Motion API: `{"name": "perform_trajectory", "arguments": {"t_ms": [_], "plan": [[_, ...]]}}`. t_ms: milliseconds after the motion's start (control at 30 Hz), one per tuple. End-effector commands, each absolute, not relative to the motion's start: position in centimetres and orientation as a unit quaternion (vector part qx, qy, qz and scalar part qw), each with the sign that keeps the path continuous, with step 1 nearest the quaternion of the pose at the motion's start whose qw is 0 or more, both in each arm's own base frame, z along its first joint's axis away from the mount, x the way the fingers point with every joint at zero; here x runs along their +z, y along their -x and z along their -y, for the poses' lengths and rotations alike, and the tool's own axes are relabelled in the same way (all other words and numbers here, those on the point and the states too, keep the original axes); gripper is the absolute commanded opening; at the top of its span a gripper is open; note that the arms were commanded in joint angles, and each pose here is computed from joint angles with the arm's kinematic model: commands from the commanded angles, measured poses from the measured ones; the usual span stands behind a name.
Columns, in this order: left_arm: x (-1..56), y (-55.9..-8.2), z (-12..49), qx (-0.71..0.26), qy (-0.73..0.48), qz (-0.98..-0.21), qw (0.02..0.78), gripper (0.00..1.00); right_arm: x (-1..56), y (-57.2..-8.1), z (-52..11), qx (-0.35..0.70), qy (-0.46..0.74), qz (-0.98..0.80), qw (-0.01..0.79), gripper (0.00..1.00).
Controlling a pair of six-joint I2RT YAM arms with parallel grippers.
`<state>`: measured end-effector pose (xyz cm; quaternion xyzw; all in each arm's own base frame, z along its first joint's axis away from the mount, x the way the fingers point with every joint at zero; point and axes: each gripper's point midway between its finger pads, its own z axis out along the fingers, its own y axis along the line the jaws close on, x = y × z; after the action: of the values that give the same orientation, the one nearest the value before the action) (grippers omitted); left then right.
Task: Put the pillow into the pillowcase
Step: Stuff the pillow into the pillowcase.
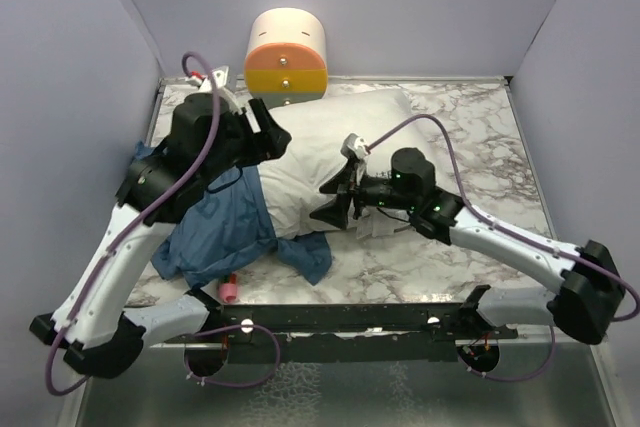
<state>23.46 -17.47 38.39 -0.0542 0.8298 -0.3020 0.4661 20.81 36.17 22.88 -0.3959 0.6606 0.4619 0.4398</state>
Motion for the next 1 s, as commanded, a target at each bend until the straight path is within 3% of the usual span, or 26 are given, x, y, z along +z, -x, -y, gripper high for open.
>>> {"name": "perform_trajectory", "arguments": {"t_ms": [0, 100, 167, 333, 467, 700, 800, 867, 967], "plan": [[36.5, -28.8, 13.9, -0.153, 0.058, -0.852, 0.497, 0.75, 29.6, -18.4, -34.5, 0.474, 0.419, -0.601, 0.489, 0.78], [35.5, -31.8, 11.7, -0.139, 0.063, -0.863, 0.482, 0.77, 33.3, -20.1, -33.3, 0.448, 0.379, -0.61, 0.533, 0.95], [35.2, -33.5, 10.5, -0.138, 0.071, -0.863, 0.481, 0.77, 34.4, -23.2, -32.0, 0.42, 0.326, -0.649, 0.544, 1.0], [34.1, -36.6, 8.4, -0.139, 0.093, -0.864, 0.475, 0.78, 34.6, -33.1, -24.3, 0.398, 0.155, -0.727, 0.538, 1.0], [31.8, -38.4, 7.3, -0.178, 0.121, -0.867, 0.449, 0.78, 33.1, -38.1, -20.5, 0.362, 0.063, -0.768, 0.525, 1.0], [25.9, -39.8, 8.0, -0.221, 0.137, -0.888, 0.38, 0.78, 24.8, -40.9, -18.7, 0.38, 0.009, -0.823, 0.421, 0.99], [23.2, -39.6, 8.9, -0.242, 0.142, -0.895, 0.345, 0.77, 21.4, -40.6, -19.1, 0.381, 0.016, -0.843, 0.38, 0.96], [22.3, -39.3, 9.6, -0.261, 0.143, -0.896, 0.331, 0.74, 20.4, -39.9, -19.6, 0.396, 0.029, -0.843, 0.363, 0.88], [22.7, -39.2, 11.7, -0.314, 0.134, -0.883, 0.321, 0.48, 21.4, -38.3, -20.5, 0.432, 0.055, -0.825, 0.36, 0.61]]}}
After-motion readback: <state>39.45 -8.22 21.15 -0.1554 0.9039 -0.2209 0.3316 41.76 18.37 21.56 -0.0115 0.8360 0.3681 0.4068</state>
